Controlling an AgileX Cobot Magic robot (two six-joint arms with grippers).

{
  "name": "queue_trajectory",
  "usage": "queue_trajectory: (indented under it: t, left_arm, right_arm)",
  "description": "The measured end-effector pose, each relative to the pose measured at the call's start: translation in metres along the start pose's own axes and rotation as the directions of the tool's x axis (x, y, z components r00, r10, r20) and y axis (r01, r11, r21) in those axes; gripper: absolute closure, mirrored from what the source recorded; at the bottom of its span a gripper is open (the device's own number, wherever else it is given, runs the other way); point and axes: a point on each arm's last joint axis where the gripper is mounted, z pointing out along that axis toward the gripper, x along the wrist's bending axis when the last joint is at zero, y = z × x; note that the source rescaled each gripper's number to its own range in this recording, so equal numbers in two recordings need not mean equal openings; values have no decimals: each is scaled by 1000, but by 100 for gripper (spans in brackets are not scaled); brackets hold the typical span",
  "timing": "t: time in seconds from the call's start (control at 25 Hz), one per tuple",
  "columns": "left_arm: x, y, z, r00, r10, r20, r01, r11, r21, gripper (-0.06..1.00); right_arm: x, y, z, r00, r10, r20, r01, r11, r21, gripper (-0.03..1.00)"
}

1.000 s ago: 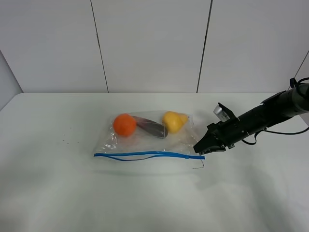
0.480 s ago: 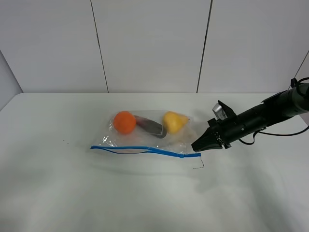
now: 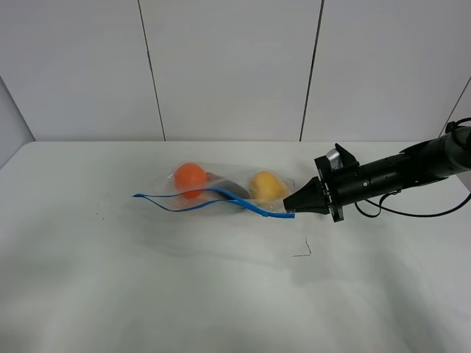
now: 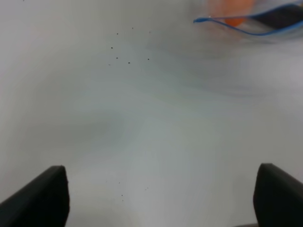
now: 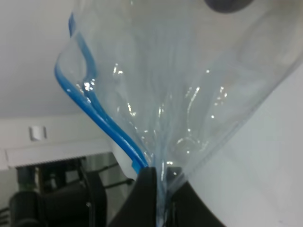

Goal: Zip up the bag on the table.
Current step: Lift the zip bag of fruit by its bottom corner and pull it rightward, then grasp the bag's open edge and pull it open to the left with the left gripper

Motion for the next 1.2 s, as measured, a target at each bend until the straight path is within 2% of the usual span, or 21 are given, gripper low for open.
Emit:
queue_trajectory:
  t: [0.12,0.52,1.2]
  left_arm:
    - [0,0,0,1000,0,0,0,1000,0,-6]
    - [0,0,0,1000,0,0,0,1000,0,-6]
    - [0,0,0,1000,0,0,0,1000,0,-6]
  right_arm:
    - [7,0,3,1000,7,-10,-7,1000,-6,97]
    - [67,-5,12,993,-91,-71,89,996,-31,97]
    - [68,-6,11,993,-106,-57,106,994,-19,97]
